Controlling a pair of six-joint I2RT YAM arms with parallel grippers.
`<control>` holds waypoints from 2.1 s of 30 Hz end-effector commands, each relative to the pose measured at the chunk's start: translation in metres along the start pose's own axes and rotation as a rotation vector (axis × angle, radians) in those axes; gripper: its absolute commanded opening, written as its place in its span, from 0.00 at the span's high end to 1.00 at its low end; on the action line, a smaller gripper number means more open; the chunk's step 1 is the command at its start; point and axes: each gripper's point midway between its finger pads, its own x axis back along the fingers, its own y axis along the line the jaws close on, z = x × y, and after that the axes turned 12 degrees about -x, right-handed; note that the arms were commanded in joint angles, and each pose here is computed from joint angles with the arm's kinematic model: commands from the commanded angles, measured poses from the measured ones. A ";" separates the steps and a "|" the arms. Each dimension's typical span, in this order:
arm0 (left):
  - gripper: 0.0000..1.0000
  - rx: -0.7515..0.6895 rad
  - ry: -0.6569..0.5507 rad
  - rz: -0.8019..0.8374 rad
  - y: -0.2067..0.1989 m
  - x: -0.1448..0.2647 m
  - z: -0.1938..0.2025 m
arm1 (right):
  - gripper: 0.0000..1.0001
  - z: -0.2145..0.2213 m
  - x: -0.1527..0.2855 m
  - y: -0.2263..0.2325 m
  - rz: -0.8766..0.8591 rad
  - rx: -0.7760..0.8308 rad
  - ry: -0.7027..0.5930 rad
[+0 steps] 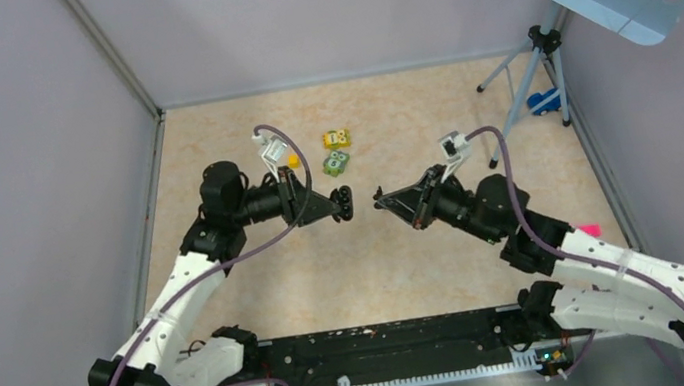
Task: Insert the wireless bluetooth earbuds into the charging case
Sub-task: Insert the right earbud into the right side groove of the charging case.
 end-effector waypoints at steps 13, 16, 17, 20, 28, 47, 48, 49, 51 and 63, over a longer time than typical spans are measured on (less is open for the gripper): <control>1.00 0.266 0.087 -0.078 0.026 -0.005 0.047 | 1.00 0.035 -0.059 -0.030 0.332 -0.177 0.009; 1.00 0.276 0.088 -0.091 0.028 -0.005 0.049 | 1.00 0.037 -0.062 -0.029 0.327 -0.184 0.012; 1.00 0.280 0.087 -0.095 0.029 -0.005 0.049 | 1.00 0.038 -0.063 -0.029 0.328 -0.184 0.014; 1.00 0.293 0.088 -0.109 0.031 -0.005 0.049 | 1.00 0.041 -0.066 -0.025 0.327 -0.169 0.026; 1.00 0.314 0.091 -0.107 0.032 -0.006 0.051 | 1.00 0.044 -0.071 -0.024 0.332 -0.172 0.029; 1.00 0.305 0.087 -0.108 0.028 -0.003 0.049 | 1.00 0.059 -0.079 -0.053 0.430 -0.131 0.018; 1.00 0.302 0.089 -0.113 0.028 -0.003 0.050 | 1.00 0.059 -0.078 -0.056 0.442 -0.123 0.016; 1.00 0.297 0.088 -0.119 0.029 -0.003 0.049 | 1.00 0.060 -0.078 -0.058 0.452 -0.116 0.016; 1.00 0.294 0.090 -0.123 0.029 -0.003 0.050 | 1.00 0.063 -0.079 -0.062 0.464 -0.106 0.020; 1.00 0.314 0.108 -0.111 0.031 -0.004 0.057 | 1.00 0.073 -0.086 -0.066 0.464 -0.090 0.040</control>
